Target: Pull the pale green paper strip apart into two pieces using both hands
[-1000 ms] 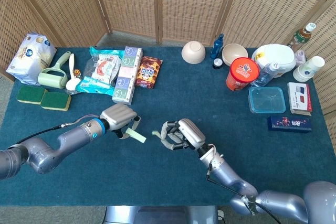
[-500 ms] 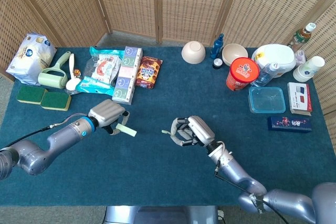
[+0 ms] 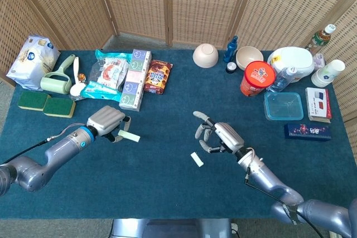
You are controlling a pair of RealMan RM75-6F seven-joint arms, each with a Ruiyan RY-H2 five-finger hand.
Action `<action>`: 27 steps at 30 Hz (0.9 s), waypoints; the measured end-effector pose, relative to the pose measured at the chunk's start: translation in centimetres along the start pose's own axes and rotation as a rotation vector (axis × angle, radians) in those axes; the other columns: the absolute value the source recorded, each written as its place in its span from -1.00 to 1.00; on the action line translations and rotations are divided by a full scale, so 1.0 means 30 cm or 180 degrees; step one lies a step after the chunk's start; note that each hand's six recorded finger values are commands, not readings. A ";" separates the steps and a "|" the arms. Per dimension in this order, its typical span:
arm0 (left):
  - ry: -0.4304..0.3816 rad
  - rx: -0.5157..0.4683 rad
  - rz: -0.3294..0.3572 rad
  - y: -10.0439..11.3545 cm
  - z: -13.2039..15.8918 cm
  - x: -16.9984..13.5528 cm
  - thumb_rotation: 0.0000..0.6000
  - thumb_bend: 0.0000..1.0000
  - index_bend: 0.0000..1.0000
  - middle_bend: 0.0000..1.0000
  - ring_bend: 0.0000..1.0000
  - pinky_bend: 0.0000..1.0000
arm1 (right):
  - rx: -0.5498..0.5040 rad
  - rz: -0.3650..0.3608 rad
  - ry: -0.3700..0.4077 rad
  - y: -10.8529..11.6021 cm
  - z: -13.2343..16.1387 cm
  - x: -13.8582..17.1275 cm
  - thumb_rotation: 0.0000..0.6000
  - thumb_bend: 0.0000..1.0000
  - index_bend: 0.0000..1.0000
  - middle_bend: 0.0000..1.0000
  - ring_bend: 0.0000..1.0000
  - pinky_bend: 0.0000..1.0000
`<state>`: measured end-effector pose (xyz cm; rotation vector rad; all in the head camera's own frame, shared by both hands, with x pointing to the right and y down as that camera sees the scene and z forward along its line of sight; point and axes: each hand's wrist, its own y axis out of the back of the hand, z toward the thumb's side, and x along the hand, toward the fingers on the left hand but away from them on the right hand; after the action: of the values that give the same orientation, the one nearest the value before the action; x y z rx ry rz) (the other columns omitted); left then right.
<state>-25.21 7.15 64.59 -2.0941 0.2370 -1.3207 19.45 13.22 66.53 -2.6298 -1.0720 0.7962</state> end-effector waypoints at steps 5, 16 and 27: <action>-0.0034 0.0088 0.0069 -0.007 0.018 0.007 1.00 -0.14 0.24 1.00 0.99 1.00 | -0.0033 -0.0136 0.0009 0.035 -0.005 0.017 1.00 -0.03 -1.00 -0.39 -0.32 -0.22; -0.0012 0.0266 0.0129 -0.035 0.027 0.008 1.00 -0.34 -0.42 0.20 0.16 0.64 | 0.0006 -0.0309 0.0016 0.090 -0.003 0.038 1.00 -0.03 -1.00 -0.48 -0.50 -0.34; 0.0086 0.0162 0.0250 -0.041 -0.003 -0.026 1.00 -0.39 -0.57 -0.09 -0.13 0.41 | 0.0082 -0.0378 -0.0027 0.110 -0.006 0.046 1.00 -0.04 -1.00 -0.53 -0.57 -0.36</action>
<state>-25.87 8.43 64.78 -2.0054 0.2915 -1.2960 22.30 11.80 64.91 -2.5167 -1.1988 0.7908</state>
